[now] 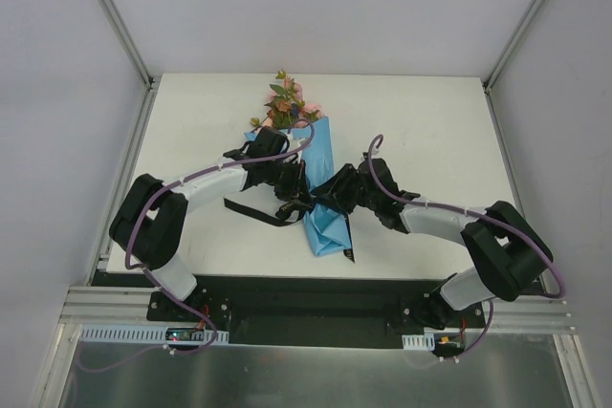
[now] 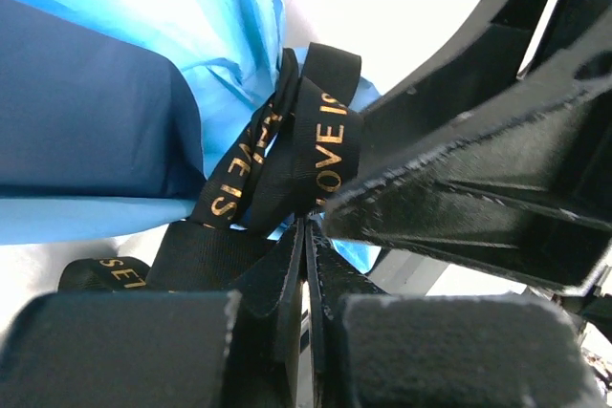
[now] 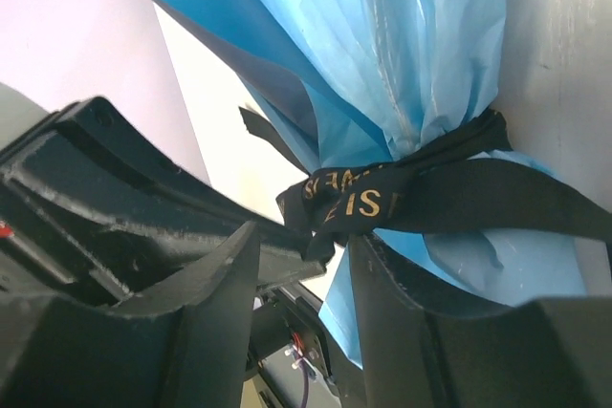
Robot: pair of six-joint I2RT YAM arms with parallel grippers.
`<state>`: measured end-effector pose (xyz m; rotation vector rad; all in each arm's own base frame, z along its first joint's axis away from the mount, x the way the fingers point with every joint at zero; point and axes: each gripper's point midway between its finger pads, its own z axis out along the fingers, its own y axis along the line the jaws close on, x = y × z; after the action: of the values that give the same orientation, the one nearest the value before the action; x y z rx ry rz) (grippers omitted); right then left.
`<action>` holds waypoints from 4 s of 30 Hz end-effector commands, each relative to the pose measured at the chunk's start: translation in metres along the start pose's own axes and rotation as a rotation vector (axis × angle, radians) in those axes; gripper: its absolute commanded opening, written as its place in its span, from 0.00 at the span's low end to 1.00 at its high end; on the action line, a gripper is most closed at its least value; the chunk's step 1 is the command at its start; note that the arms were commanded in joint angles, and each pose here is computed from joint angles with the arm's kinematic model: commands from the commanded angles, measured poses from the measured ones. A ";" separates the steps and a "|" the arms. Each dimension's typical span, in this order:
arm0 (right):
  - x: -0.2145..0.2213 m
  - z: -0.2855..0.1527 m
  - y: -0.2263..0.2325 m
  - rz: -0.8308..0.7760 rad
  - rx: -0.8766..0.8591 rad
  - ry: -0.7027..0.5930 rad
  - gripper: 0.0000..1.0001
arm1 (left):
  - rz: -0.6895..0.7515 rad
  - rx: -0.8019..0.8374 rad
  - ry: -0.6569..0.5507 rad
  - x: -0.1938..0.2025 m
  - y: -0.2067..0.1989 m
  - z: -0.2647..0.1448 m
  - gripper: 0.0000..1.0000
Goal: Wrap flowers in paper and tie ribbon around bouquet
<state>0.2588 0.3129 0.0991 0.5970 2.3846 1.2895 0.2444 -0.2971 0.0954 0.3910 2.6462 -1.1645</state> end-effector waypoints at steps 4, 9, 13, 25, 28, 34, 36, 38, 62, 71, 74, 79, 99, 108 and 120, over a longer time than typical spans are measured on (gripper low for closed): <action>-0.011 0.011 0.022 0.013 -0.056 -0.018 0.38 | 0.060 0.067 -0.020 0.000 -0.025 -0.012 0.00; -0.014 0.017 0.027 0.011 -0.073 -0.015 0.21 | 0.076 0.074 -0.012 0.004 -0.027 -0.012 0.00; -0.017 0.014 0.023 0.000 -0.080 -0.019 0.02 | 0.102 0.085 -0.026 0.005 -0.033 -0.021 0.16; -0.019 0.010 0.024 -0.023 -0.111 -0.002 0.00 | 0.035 -0.009 -0.127 -0.052 0.003 -0.053 0.16; -0.019 0.010 0.023 -0.020 -0.110 0.001 0.00 | 0.051 -0.008 -0.088 -0.062 0.007 -0.041 0.21; -0.018 0.010 0.023 -0.016 -0.114 0.009 0.00 | 0.149 0.034 0.018 -0.054 -0.003 -0.015 0.28; -0.017 0.011 0.021 -0.017 -0.111 0.010 0.00 | 0.151 0.035 0.056 -0.048 0.000 -0.010 0.29; -0.018 0.011 0.020 -0.013 -0.110 0.010 0.00 | 0.161 0.059 0.078 -0.043 -0.003 -0.008 0.33; -0.021 0.010 0.020 0.005 -0.115 0.003 0.06 | 0.153 0.090 0.162 -0.010 -0.001 0.000 0.25; -0.011 0.002 0.003 -0.009 -0.086 0.028 0.37 | 0.158 0.061 0.076 -0.033 -0.005 0.000 0.00; -0.007 -0.001 0.001 -0.026 -0.082 0.038 0.40 | 0.140 0.059 0.080 -0.032 -0.002 0.002 0.00; -0.006 -0.003 0.002 -0.037 -0.087 0.039 0.32 | 0.127 0.064 0.075 -0.033 -0.002 0.002 0.00; 0.000 -0.004 -0.014 -0.054 -0.018 0.060 0.00 | 0.006 -0.005 -0.053 -0.092 0.003 0.010 0.00; -0.008 -0.012 -0.019 -0.142 0.036 0.044 0.00 | -0.029 -0.053 -0.062 -0.099 0.017 0.019 0.00; -0.011 -0.015 -0.020 -0.279 0.065 0.095 0.16 | -0.005 -0.023 -0.054 -0.098 0.011 0.017 0.00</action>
<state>0.2548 0.2843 0.0758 0.3410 2.5096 1.1331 0.3321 -0.3151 0.0913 0.3281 2.6660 -1.1061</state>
